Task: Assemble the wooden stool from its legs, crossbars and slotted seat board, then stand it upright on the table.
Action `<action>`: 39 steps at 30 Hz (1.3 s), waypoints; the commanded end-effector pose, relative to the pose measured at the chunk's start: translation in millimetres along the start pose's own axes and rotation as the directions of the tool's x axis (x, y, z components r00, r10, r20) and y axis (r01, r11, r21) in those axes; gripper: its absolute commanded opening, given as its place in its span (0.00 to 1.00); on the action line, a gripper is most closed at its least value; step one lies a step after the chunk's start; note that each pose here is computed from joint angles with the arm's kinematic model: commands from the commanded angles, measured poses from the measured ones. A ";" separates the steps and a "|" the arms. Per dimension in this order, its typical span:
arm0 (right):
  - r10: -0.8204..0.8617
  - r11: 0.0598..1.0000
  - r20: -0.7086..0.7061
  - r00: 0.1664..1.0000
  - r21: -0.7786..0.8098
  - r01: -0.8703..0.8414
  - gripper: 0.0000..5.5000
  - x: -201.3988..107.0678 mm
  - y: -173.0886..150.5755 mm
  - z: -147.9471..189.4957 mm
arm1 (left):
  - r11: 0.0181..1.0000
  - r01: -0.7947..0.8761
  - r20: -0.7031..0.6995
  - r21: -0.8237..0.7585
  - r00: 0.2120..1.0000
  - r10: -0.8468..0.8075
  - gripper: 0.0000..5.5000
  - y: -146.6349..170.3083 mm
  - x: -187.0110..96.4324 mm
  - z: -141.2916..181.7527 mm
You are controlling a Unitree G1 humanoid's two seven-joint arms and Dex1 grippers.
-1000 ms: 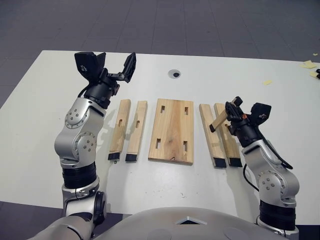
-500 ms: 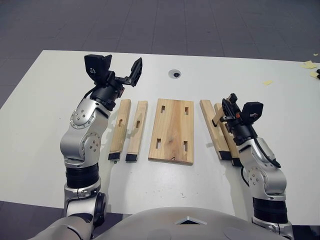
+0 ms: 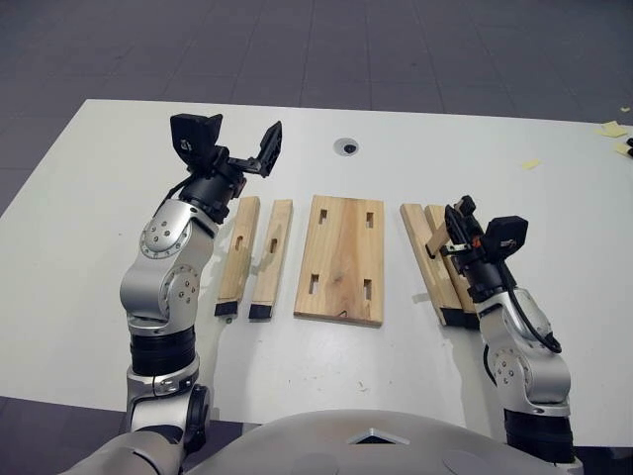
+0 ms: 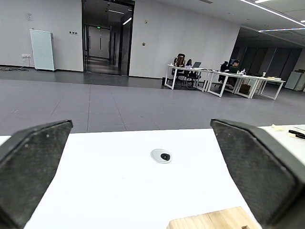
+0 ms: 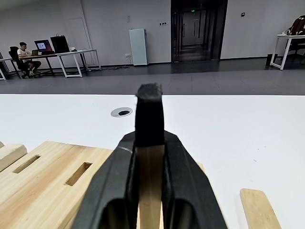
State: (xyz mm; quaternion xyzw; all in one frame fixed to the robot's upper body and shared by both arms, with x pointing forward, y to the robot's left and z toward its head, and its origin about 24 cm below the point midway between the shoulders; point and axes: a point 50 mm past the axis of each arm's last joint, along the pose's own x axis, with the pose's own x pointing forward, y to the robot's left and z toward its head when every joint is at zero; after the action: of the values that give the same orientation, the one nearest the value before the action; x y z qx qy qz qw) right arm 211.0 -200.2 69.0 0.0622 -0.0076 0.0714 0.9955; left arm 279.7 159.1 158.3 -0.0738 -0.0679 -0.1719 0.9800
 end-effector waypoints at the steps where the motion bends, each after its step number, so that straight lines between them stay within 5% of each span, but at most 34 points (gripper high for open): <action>1: -0.047 0.999 -0.095 0.994 0.008 0.048 0.08 -9.3 -10.9 -23.8 | 1.000 0.007 -0.001 0.015 1.000 -0.007 0.98 -0.8 -0.5 0.2; 13: -0.021 1.000 -0.059 0.998 0.006 0.021 0.08 1.1 -16.2 -18.4 | 0.999 0.017 -0.009 0.027 1.000 -0.017 0.98 -0.1 1.2 -1.1; 29: 0.102 0.994 0.328 0.939 0.006 -0.111 0.55 65.2 17.3 104.1 | 0.998 0.060 -0.011 0.035 0.998 -0.060 0.98 -4.4 3.9 -4.9; 39: 0.170 0.985 0.215 0.962 -0.035 -0.167 0.82 77.5 24.5 103.3 | 0.998 0.052 -0.007 0.033 0.999 -0.052 0.98 -5.8 5.0 -7.4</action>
State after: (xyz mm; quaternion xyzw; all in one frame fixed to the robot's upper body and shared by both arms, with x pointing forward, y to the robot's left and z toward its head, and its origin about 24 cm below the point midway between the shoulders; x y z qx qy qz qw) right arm 283.4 -181.4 179.6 0.0699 -0.1423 0.1354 0.9780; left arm 282.2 150.9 151.7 -0.0597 -0.0661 -0.2001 0.9757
